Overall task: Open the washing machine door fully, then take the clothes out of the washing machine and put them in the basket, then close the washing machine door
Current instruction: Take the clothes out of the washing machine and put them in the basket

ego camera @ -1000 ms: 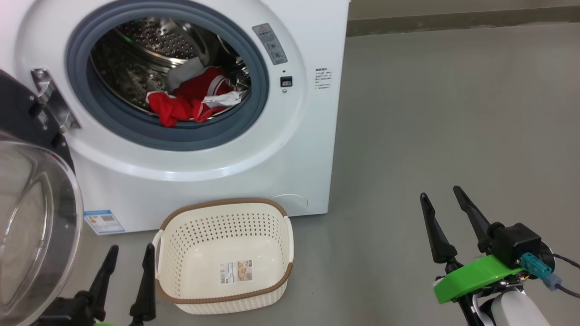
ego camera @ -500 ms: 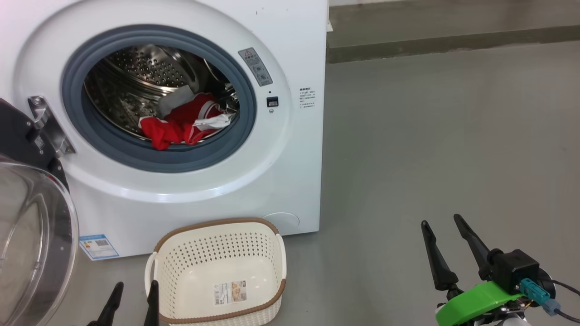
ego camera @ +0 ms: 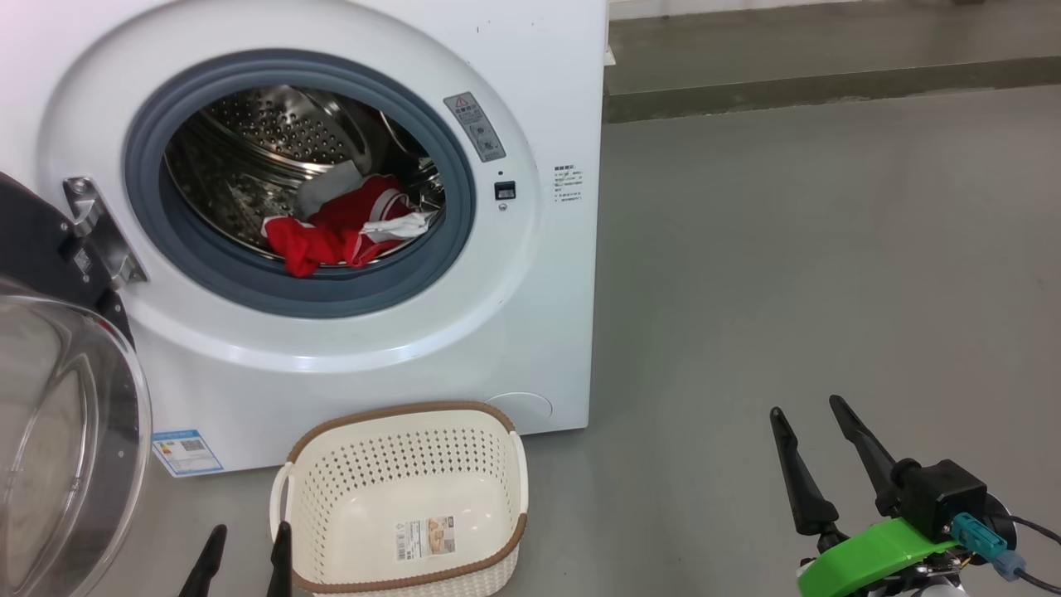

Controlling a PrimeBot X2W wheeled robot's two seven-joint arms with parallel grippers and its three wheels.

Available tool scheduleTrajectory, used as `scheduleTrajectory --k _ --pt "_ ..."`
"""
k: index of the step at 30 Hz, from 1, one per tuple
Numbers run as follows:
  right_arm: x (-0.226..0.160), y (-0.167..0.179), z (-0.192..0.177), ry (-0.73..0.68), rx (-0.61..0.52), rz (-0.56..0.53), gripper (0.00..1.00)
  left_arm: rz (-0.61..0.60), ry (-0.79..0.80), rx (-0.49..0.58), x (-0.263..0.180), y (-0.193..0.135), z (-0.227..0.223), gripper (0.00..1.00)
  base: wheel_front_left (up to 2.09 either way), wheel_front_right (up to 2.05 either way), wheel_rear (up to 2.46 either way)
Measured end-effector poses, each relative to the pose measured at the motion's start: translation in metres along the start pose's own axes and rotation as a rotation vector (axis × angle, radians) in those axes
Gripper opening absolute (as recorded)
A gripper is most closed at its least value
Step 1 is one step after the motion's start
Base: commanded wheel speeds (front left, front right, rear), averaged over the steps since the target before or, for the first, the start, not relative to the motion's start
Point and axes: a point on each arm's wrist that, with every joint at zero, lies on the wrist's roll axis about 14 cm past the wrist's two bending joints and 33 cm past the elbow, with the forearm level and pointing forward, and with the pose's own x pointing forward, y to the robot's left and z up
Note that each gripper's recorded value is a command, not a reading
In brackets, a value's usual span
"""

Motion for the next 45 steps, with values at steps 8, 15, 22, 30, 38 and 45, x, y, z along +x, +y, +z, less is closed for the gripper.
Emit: scheduleTrajectory --k 8,15,22,30,38,45 --pt "-0.001 0.001 -0.004 0.013 0.001 0.004 1.00 0.033 -0.005 -0.018 0.000 0.006 0.001 1.00 0.00 0.00 0.00" --pt "-0.001 0.001 -0.008 0.025 0.001 0.004 1.00 0.015 -0.021 -0.032 0.001 0.003 0.005 1.00 0.00 0.00 0.00" --pt "0.000 0.001 -0.010 0.031 0.001 0.004 1.00 0.036 -0.013 -0.012 0.001 0.006 0.003 1.00 0.20 -0.20 0.00" --pt "0.000 0.001 -0.013 0.041 0.006 0.004 1.00 0.048 -0.003 0.006 0.002 0.008 0.000 1.00 1.17 -1.17 0.00" --pt "0.001 0.002 -0.016 0.048 0.010 0.007 1.00 0.041 -0.040 -0.020 0.004 0.005 0.011 1.00 1.81 -1.80 -0.01" --pt "0.001 0.003 -0.017 0.052 0.009 0.011 1.00 0.044 -0.045 -0.031 0.004 0.005 0.012 1.00 0.86 -0.86 0.00"
